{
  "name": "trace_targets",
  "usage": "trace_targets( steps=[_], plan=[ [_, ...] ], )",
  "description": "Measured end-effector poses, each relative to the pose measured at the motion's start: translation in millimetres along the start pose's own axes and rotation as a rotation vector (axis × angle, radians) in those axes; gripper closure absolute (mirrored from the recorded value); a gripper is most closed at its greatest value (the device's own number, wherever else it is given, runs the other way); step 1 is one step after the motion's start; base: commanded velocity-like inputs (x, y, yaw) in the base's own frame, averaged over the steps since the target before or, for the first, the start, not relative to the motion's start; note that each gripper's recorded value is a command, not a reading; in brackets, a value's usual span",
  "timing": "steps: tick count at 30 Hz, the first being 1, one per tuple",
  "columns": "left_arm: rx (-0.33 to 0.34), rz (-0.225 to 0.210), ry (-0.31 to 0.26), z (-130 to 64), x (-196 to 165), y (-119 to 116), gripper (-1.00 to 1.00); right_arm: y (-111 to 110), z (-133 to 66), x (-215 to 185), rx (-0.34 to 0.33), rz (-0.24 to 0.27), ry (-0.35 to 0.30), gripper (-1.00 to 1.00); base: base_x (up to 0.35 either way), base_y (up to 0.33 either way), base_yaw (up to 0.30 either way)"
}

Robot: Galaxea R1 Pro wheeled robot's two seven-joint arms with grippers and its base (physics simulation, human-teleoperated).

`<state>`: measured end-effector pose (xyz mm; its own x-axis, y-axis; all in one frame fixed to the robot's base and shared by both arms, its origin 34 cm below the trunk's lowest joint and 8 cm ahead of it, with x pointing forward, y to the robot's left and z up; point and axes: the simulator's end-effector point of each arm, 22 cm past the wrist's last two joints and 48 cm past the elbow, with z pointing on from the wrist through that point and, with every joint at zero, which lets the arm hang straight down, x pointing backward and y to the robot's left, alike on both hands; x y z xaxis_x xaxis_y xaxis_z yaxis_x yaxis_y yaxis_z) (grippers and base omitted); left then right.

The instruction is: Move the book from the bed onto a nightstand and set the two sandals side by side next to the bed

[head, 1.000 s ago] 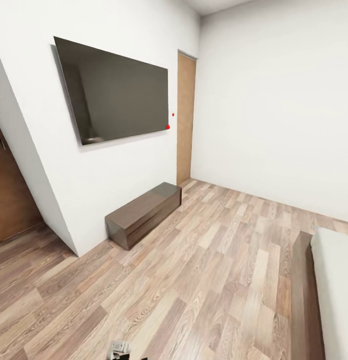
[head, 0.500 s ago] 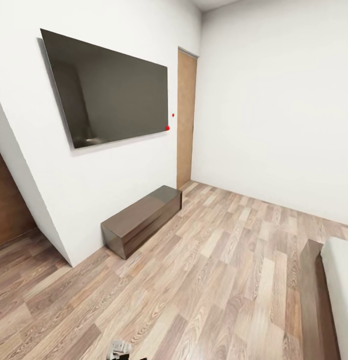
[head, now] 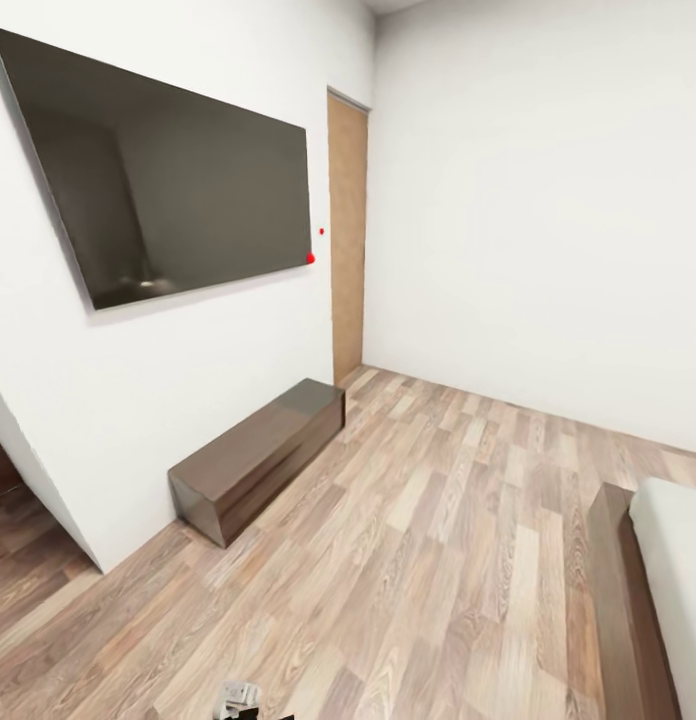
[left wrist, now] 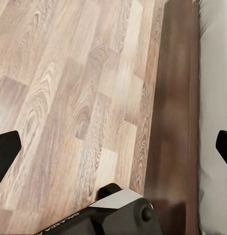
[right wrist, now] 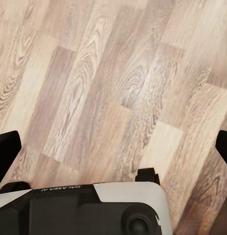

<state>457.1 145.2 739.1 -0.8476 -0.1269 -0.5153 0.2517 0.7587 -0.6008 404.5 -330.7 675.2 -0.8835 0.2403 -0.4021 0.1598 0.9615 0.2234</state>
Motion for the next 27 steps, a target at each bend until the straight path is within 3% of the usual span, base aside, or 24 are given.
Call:
trace_targets(
  steps=[17,27],
  plan=[
    [0.0,0.0,0.001,0.1,0.1,0.0,-1.0,0.0,0.1,0.0,0.0,0.001,0.0,-1.0,0.324,0.0,-0.275],
    [0.0,0.0,0.001,0.2,0.1,0.1,-1.0,-0.1,0.2,-0.1,0.0,0.001,0.0,-1.0,0.18,0.0,-0.271]
  ],
)
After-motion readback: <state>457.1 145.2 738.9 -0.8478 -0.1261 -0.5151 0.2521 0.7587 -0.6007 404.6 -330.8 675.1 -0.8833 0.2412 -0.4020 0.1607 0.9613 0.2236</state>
